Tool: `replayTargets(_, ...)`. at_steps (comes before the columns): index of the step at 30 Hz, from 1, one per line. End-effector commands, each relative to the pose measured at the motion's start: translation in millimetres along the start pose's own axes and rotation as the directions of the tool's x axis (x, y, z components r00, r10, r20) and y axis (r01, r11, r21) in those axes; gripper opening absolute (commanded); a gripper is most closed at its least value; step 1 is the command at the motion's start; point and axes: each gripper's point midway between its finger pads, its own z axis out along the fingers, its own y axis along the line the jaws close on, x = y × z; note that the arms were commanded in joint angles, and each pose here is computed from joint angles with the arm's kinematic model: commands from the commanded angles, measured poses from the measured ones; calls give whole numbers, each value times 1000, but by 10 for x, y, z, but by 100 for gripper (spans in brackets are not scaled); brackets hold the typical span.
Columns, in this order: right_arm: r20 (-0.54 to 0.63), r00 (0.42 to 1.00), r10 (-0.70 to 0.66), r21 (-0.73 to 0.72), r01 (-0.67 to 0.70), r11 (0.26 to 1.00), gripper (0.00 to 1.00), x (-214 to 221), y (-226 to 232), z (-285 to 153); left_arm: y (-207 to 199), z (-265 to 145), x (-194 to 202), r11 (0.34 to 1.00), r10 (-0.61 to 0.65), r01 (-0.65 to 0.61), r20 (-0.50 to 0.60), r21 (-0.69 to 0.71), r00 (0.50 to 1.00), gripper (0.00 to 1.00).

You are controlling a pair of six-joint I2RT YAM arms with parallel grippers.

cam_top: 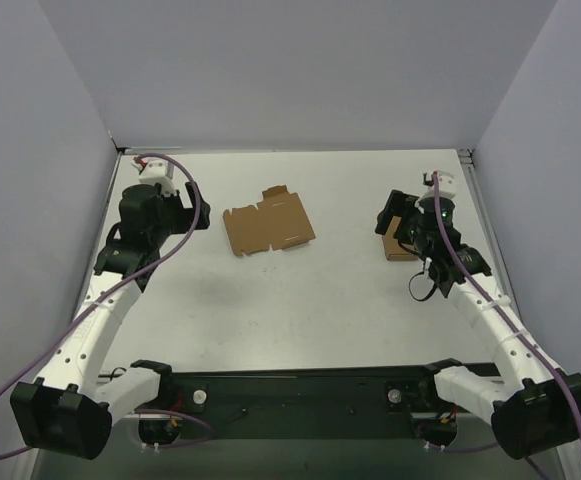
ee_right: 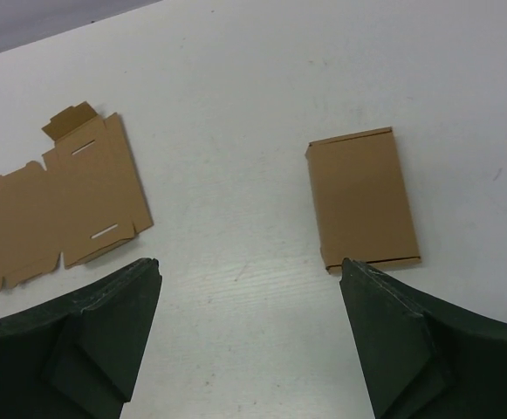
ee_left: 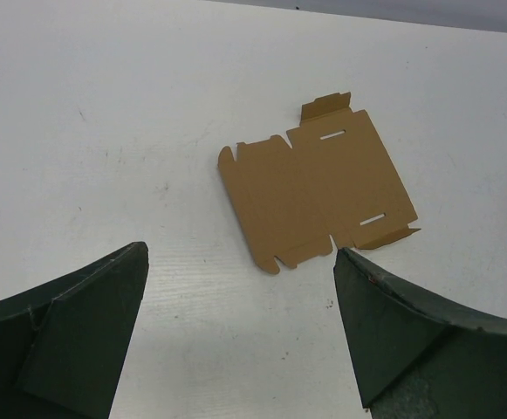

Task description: Fold the paper box

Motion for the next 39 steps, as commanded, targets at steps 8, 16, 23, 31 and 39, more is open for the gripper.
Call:
replayTargets(8, -208, 908, 363, -185, -401, 897, 85, 566, 1250, 221, -249, 83, 70, 988, 22, -18, -24, 150, 999, 97)
replayTargets(16, -313, 798, 515, -127, -572, 810, 78, 971, 1720, 756, -297, 138, 243, 982, 87, -72, -78, 176, 993, 91)
replayTargets(23, -350, 723, 595, -23, -642, 767, 78, 1270, 1859, 1084, -318, 135, 252, 978, 107, -89, -86, 189, 991, 90)
replayTargets(31, -356, 716, 601, 68, -622, 780, 75, 1594, 1888, 1332, -347, 127, 270, 974, 111, -89, -96, 206, 989, 90)
replayTargets(39, -384, 701, 601, 103, -614, 782, 55, 1830, 1940, 1500, -344, 141, 293, 972, 123, -100, -99, 212, 988, 90)
